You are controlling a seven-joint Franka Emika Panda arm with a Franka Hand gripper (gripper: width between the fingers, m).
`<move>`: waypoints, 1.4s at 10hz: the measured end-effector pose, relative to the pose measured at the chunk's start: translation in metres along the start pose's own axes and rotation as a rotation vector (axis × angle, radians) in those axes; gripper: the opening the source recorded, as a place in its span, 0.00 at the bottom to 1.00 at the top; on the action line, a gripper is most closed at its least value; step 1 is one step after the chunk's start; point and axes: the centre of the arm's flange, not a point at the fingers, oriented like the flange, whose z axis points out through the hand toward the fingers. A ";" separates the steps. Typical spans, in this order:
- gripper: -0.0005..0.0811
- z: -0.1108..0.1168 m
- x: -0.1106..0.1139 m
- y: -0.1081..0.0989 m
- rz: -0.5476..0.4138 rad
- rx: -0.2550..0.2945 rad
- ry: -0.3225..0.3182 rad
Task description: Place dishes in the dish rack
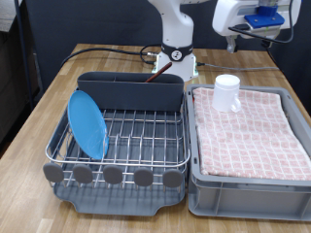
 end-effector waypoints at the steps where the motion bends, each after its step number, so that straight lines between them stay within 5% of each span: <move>1: 0.99 0.005 -0.002 -0.006 -0.011 -0.008 -0.009; 7: 0.99 0.036 -0.006 -0.024 0.005 -0.018 -0.005; 14: 0.99 0.051 -0.013 -0.027 0.015 -0.036 -0.084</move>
